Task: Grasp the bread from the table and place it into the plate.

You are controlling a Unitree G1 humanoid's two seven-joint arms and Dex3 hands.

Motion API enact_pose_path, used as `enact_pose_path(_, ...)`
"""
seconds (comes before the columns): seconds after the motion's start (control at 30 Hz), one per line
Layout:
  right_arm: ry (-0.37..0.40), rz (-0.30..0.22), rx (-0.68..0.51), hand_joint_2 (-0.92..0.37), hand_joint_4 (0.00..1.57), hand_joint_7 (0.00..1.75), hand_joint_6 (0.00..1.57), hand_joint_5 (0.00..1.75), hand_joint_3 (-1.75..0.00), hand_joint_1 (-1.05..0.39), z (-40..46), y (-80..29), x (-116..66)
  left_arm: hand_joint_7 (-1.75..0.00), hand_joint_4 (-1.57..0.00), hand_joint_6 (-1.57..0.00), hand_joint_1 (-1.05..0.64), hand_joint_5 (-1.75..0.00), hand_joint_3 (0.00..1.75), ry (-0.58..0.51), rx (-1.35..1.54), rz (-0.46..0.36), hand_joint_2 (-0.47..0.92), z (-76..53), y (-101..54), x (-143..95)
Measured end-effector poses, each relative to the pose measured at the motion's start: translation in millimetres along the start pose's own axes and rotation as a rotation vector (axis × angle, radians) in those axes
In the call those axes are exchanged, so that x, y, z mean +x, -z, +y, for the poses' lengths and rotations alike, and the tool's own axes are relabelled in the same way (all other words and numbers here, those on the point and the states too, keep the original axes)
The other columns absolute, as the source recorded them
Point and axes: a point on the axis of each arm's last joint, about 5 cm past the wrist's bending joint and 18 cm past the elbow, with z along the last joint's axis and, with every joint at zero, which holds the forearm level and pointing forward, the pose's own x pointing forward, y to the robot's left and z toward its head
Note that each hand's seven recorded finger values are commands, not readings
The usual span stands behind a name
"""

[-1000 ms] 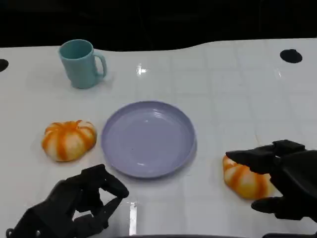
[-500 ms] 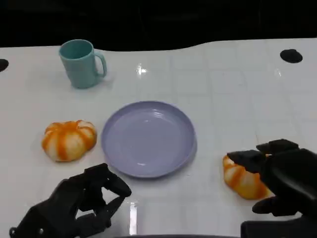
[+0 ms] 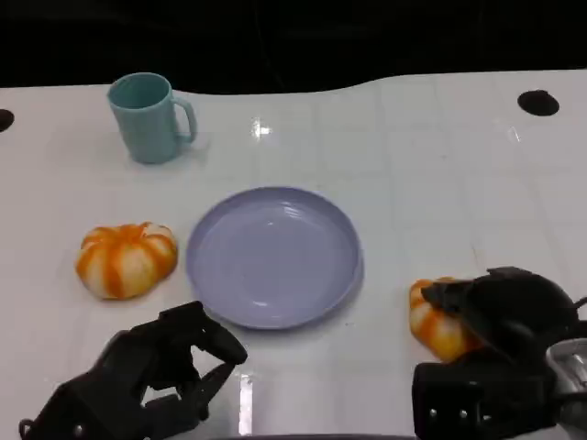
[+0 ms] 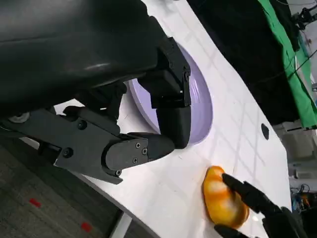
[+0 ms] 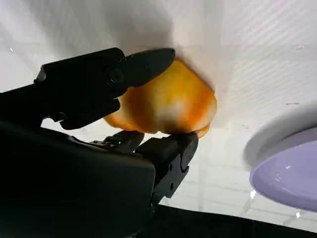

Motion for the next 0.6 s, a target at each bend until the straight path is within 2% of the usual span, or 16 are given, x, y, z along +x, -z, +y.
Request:
enact_pose_path(0.17, 0.013, 0.005, 0.004, -0.92, 0.33, 0.05, 0.52, 0.33, -0.05, -0.54, 3.5, -3.4, 12.8, -1.28, -0.73, -0.62, -0.33, -1.75, 0.61, -0.002, -0.002, 0.007, 0.84, 0.0, -0.5, -1)
enact_pose_path(0.2, 0.019, 0.006, 0.011, -0.92, 0.42, 0.08, 0.6, 0.37, -0.05, -0.51, 4.5, -3.6, 15.2, -1.28, -0.73, -0.62, -0.33, -1.75, 0.61, -0.002, -0.003, 0.008, 0.84, 0.0, -0.7, -1)
enact_pose_path(0.27, 0.044, 0.011, 0.03, -0.92, 0.5, 0.09, 0.66, 0.39, -0.04, -0.48, 7.0, -3.9, 19.8, -1.28, -0.73, -0.62, -0.33, -1.75, 0.61, -0.002, -0.004, 0.009, 0.84, -0.1, -1.2, -1)
enact_pose_path(0.3, 0.058, 0.013, 0.038, -0.92, 0.78, 0.19, 0.93, 0.74, -0.05, -0.3, 8.6, -3.6, 21.3, -1.28, -0.73, -0.62, -0.33, -1.75, 0.61, -0.002, -0.004, 0.01, 0.84, -0.2, -1.2, -1)
enact_pose_path(0.33, 0.085, 0.002, 0.057, -0.91, 0.84, 0.21, 1.06, 1.05, -0.07, -0.22, 10.9, -3.0, 22.6, -1.28, -0.73, -0.62, -0.33, -1.75, 0.6, -0.002, -0.004, 0.011, 0.84, -0.2, -1.2, -1)
enact_pose_path(0.37, 0.128, -0.019, 0.089, -0.91, 0.86, 0.21, 1.14, 1.23, -0.08, -0.18, 14.5, -1.8, 23.9, -1.28, -0.73, -0.62, -0.33, -1.75, 0.6, -0.002, -0.005, 0.012, 0.84, -0.2, -1.1, -1)
enact_pose_path(0.4, 0.174, -0.035, 0.121, -0.83, 0.9, 0.53, 1.15, 1.53, -0.3, -0.14, 17.9, 0.3, 24.9, -1.28, -0.72, -0.62, -0.32, -1.75, 0.6, -0.002, -0.005, 0.012, 0.85, -0.3, -1.1, -1)
enact_pose_path(0.43, 0.211, -0.049, 0.15, -0.7, 0.91, 0.93, 1.02, 1.64, -0.59, -0.12, 20.6, 2.0, 25.9, -1.28, -0.72, -0.62, -0.32, -1.75, 0.6, -0.002, -0.005, 0.013, 0.85, -0.3, -1.0, -2)
enact_pose_path(0.5, 0.27, -0.077, 0.189, -0.52, 0.92, 1.43, 0.82, 1.72, -0.96, -0.13, 24.4, 4.4, 28.4, -1.29, -0.72, -0.62, -0.33, -1.75, 0.6, -0.002, -0.002, 0.013, 0.85, -0.4, -1.0, -2)
enact_pose_path(0.6, 0.311, -0.107, 0.216, -0.45, 0.91, 1.65, 0.73, 1.74, -1.05, -0.12, 26.0, 5.2, 30.9, -1.28, -0.73, -0.62, -0.33, -1.75, 0.59, -0.002, 0.001, 0.011, 0.85, -0.4, -1.5, -2)
